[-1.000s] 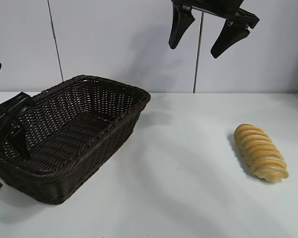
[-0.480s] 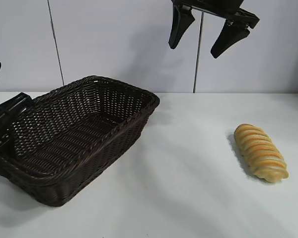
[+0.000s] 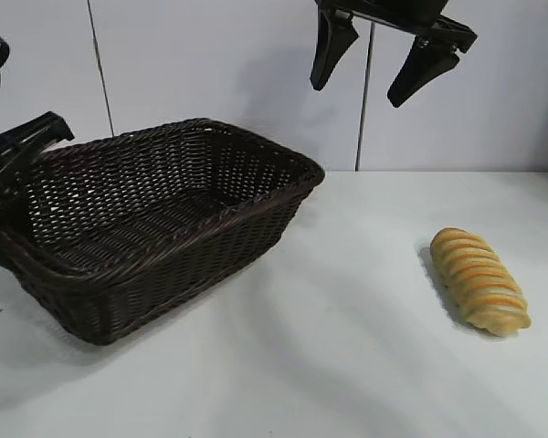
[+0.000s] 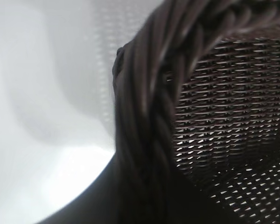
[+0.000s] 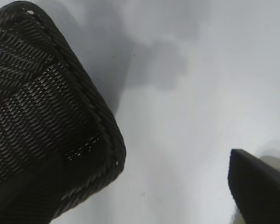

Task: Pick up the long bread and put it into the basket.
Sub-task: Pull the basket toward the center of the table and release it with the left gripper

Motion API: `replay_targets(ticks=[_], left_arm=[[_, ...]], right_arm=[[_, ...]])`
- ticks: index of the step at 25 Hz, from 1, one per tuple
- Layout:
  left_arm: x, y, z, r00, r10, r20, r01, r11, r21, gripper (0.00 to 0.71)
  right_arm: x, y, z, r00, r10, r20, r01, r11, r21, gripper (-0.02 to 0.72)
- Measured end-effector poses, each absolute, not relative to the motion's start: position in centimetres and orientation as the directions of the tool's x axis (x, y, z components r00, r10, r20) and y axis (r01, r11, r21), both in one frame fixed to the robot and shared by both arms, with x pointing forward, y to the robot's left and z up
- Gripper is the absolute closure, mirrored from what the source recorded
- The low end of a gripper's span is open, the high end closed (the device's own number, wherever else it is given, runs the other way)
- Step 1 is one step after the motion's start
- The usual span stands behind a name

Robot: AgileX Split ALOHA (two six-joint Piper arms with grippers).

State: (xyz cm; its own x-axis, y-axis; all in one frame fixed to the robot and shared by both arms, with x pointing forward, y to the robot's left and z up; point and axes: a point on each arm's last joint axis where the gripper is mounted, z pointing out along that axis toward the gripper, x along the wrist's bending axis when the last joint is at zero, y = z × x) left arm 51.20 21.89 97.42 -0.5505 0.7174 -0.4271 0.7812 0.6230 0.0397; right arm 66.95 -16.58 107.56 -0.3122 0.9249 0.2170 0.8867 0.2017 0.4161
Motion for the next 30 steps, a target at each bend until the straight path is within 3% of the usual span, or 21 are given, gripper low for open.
replay_targets(ticks=[8,23,30], left_arm=[[51.5,24.6,97.5,-0.466,0.774,-0.428,0.842,0.536,0.053,0.611],[60.3,22.2,98.8,-0.029,0.908,-0.418,0.997,0.055,0.05,0.611],[62.2,21.5,96.3,0.032,0.905,-0.425,0.999,-0.022,0.029,0.611]], right_arm=[[67.0,-16.6,107.6,-0.312,0.925,0.217,0.887,0.202,0.416,0.02],[66.9,-16.6,107.6,-0.312,0.925,0.217,0.887,0.202,0.415,0.02],[66.9,-16.6,107.6,-0.312,0.925,0.217,0.887,0.202,0.415,0.02]])
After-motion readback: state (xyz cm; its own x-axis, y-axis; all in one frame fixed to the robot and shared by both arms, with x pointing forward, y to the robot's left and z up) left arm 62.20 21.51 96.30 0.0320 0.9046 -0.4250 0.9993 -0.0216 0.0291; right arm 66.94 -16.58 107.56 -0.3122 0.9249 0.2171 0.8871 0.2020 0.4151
